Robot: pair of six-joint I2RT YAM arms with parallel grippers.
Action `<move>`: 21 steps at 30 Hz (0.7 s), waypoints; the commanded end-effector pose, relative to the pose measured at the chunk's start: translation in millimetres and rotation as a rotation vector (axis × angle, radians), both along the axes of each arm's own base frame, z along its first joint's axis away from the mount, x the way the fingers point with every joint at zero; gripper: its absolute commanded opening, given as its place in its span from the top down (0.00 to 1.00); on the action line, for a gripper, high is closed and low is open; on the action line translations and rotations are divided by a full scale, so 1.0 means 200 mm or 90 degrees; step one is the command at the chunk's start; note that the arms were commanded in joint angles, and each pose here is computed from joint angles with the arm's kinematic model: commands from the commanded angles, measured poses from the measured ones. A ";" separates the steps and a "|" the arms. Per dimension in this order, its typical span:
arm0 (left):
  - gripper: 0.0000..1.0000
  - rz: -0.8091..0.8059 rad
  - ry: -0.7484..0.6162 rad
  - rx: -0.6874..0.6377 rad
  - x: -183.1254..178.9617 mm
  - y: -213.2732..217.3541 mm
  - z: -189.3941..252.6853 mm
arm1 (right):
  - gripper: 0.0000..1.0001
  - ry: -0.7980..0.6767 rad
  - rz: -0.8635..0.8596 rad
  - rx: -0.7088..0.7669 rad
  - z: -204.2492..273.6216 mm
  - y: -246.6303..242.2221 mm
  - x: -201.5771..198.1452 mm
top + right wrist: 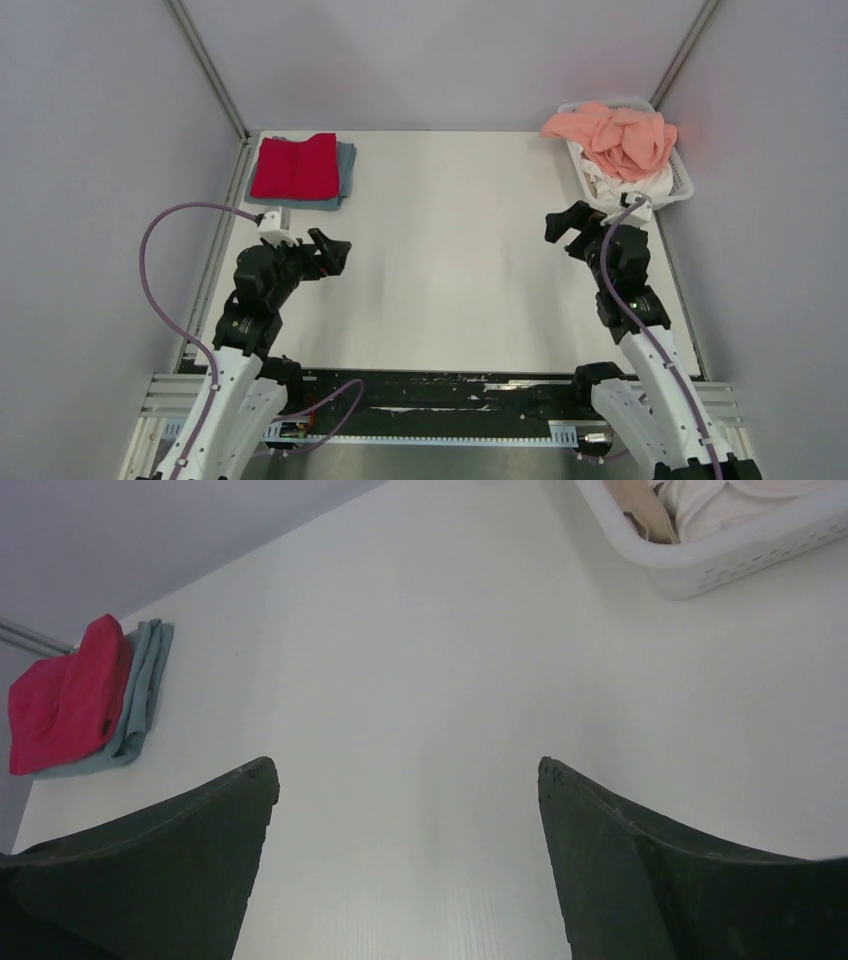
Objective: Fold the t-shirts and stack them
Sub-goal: Grab crumpled tshirt from bin with the right arm
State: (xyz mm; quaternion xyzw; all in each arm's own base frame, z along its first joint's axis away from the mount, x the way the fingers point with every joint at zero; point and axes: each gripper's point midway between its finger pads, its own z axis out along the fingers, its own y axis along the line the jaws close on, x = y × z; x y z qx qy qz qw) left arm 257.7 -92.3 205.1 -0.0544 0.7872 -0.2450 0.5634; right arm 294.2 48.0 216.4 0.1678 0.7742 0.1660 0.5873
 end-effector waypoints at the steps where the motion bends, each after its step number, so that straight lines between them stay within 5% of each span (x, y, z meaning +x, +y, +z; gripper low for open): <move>1: 0.00 -0.006 -0.038 0.004 0.01 0.00 0.07 | 0.00 -0.067 -0.043 -0.052 0.27 -0.07 0.19; 6: 0.00 0.003 -0.033 0.007 0.02 0.01 0.06 | 0.00 0.002 -0.146 -0.170 0.29 -0.26 0.52; 14: 0.00 0.018 -0.020 0.011 0.05 0.02 0.04 | 0.00 0.142 -0.312 -0.188 0.06 -0.86 1.05; 21: 0.00 0.005 -0.003 0.009 0.08 0.00 0.02 | 0.01 0.121 -0.274 -0.188 -0.05 -1.08 1.57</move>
